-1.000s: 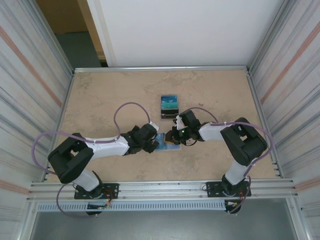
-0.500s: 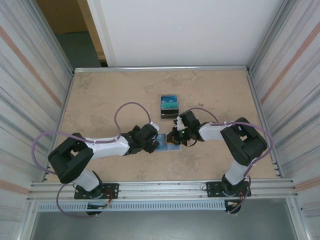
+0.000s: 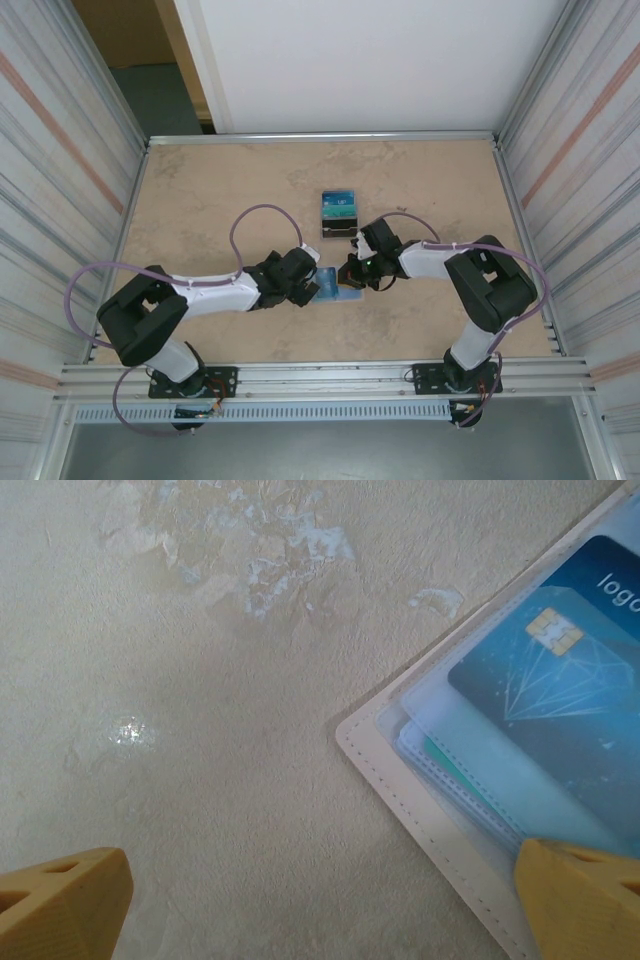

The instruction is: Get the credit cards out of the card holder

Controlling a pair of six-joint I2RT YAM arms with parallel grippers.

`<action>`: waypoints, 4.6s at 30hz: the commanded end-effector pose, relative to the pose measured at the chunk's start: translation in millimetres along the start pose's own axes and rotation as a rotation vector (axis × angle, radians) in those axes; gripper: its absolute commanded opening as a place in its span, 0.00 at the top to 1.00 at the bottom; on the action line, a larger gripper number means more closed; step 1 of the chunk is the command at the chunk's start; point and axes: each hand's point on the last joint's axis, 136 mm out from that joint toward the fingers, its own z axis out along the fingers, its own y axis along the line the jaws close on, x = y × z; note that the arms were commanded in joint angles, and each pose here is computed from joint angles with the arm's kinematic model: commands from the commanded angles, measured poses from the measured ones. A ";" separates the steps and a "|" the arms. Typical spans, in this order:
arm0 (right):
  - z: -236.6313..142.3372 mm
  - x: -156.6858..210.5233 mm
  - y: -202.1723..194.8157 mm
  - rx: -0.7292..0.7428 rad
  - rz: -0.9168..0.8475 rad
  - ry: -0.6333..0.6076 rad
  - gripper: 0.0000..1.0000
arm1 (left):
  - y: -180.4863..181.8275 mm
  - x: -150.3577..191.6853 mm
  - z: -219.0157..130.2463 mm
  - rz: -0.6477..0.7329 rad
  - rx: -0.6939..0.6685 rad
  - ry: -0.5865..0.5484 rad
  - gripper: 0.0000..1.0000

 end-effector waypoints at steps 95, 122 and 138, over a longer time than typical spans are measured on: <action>-50.6 -9.7 9.0 0.099 -0.127 -0.089 1.00 | 3.5 -31.6 -10.5 0.019 0.015 -0.036 0.01; -134.6 17.7 118.8 -0.078 -0.828 -0.141 1.00 | 6.7 -122.5 -148.4 0.102 0.636 -0.579 0.08; -152.3 42.1 149.2 -0.184 -1.017 -0.074 0.99 | -32.9 -118.9 -158.9 0.260 0.931 -0.525 0.52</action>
